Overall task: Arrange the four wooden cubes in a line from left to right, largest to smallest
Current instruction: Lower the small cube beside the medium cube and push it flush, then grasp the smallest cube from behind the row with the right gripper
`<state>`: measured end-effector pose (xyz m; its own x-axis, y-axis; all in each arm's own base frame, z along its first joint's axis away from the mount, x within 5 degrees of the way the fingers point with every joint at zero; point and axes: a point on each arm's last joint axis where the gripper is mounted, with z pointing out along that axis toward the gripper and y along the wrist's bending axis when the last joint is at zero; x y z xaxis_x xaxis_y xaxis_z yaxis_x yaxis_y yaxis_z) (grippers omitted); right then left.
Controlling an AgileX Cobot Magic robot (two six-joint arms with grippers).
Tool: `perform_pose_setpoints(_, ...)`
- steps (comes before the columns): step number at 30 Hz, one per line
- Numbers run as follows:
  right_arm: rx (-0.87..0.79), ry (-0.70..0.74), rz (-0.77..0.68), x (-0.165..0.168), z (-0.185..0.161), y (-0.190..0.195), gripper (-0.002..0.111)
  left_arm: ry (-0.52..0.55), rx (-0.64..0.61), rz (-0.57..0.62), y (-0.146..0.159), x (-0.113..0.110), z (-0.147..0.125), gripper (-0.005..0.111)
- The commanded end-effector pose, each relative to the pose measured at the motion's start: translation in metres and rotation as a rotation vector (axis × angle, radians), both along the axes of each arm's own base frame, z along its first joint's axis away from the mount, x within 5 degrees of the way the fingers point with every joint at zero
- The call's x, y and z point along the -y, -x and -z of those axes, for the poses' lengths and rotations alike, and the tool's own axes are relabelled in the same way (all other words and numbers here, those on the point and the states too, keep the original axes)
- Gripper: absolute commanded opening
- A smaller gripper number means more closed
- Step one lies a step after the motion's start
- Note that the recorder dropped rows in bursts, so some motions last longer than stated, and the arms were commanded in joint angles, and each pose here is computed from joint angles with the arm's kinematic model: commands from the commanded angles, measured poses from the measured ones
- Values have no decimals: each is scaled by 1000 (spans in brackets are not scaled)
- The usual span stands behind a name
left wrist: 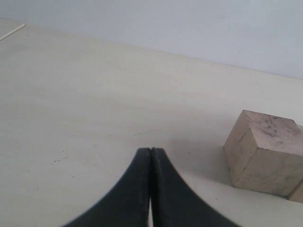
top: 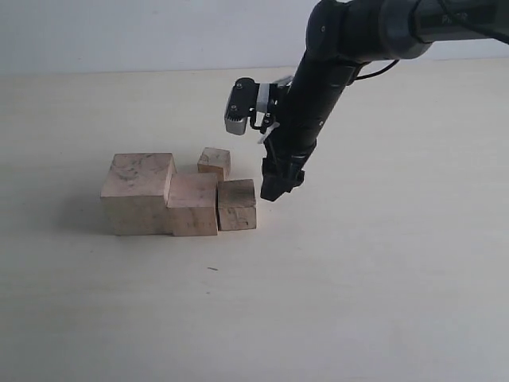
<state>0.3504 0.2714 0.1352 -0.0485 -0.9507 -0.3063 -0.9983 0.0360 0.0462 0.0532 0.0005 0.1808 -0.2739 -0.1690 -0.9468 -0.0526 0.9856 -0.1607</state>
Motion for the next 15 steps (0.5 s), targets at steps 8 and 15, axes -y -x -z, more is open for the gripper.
perform_pose_setpoints(8,-57,-73,68,-9,12,0,68,-5,12,0,0,0,0,0)
perform_pose_setpoints(15,-20,-40,49,-5,7,-1,68,-5,12,0,0,0,0,0)
